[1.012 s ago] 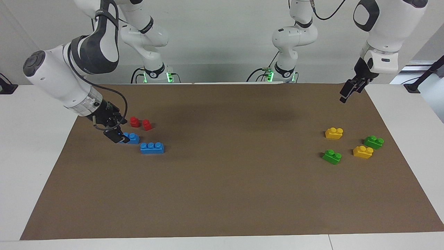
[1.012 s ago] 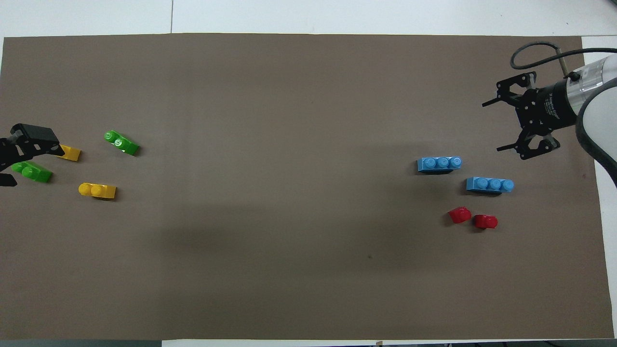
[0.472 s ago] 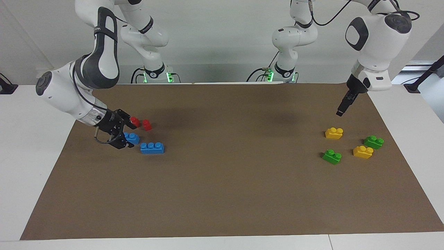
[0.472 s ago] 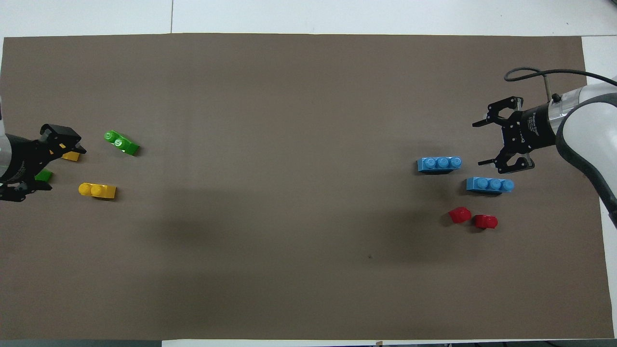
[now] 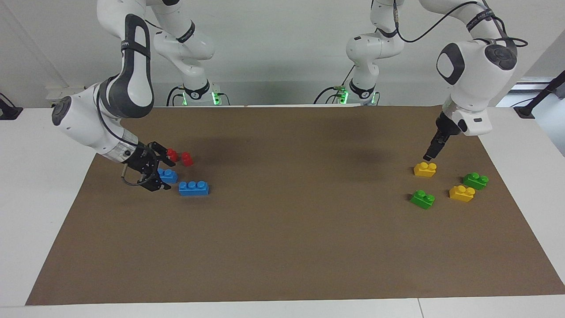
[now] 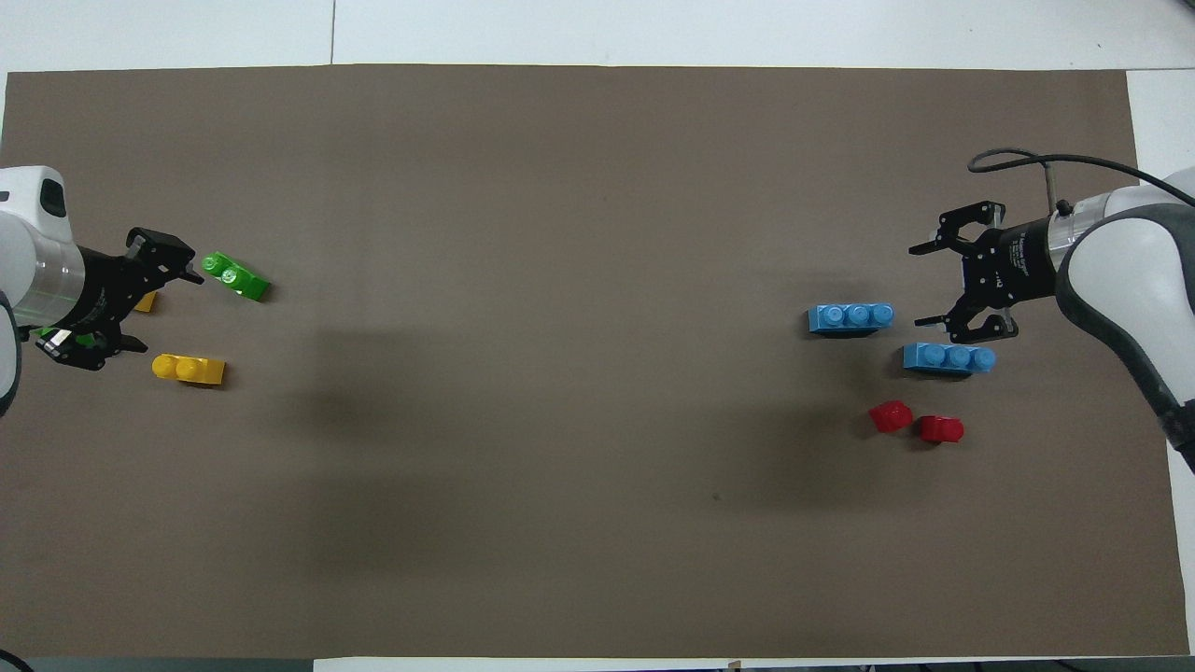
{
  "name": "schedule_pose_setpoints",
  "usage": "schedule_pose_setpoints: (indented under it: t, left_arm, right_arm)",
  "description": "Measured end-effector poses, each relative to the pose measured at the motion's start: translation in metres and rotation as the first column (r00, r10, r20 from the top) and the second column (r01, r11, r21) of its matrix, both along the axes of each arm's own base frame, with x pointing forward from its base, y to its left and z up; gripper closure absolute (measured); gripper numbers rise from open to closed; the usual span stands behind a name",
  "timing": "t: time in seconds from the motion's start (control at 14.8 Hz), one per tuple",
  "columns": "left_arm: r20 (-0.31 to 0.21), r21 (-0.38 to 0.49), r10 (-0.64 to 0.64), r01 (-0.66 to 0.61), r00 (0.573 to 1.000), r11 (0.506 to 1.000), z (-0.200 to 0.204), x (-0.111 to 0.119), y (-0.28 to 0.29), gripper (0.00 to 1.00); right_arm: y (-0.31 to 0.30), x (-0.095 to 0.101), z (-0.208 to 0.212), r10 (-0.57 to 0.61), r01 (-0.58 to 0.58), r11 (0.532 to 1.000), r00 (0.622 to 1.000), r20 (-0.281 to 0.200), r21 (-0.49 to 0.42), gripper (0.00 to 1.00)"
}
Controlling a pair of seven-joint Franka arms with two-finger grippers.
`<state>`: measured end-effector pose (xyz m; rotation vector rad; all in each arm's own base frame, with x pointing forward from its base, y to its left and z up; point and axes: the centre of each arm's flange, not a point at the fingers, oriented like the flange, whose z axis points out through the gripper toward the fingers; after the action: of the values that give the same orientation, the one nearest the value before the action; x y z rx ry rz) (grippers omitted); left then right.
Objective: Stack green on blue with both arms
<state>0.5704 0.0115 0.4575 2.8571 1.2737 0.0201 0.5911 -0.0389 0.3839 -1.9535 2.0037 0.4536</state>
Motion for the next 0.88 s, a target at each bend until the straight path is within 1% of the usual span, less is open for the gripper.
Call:
schedule_pose_setpoints:
  t: [0.4,0.47,0.61,0.74,0.81,0.88]
  left_arm:
    - [0.002,-0.017,0.013,-0.013,1.0,1.0,-0.044,0.034,0.008,0.0]
    - [0.0,-0.019,0.016,-0.016,1.0,1.0,-0.049,0.038,0.009,0.0]
    - [-0.003,-0.024,0.02,-0.02,1.0,1.0,-0.057,0.049,0.012,0.0]
    - [-0.004,-0.029,0.021,-0.022,1.0,0.999,-0.067,0.062,0.013,0.0]
    - [0.0,-0.031,0.023,-0.023,1.0,0.999,-0.073,0.068,0.014,0.0]
    - [0.009,-0.032,0.025,-0.024,1.0,0.999,-0.079,0.073,0.015,0.0]
  right_arm:
    - [0.0,-0.006,-0.031,-0.031,0.031,1.0,0.999,-0.008,0.0,0.1]
    - [0.0,-0.008,-0.037,-0.032,0.032,0.999,0.999,-0.01,0.009,0.08]
    - [0.001,-0.01,-0.048,-0.031,0.032,0.999,0.999,-0.02,0.02,0.1]
    - [0.001,-0.013,-0.058,-0.025,0.026,0.999,0.999,-0.031,0.02,0.09]
    - [0.001,-0.014,-0.063,-0.024,0.025,1.0,0.999,-0.032,0.018,0.07]
    - [0.0,-0.015,-0.067,-0.024,0.025,1.0,0.999,-0.029,0.017,0.09]
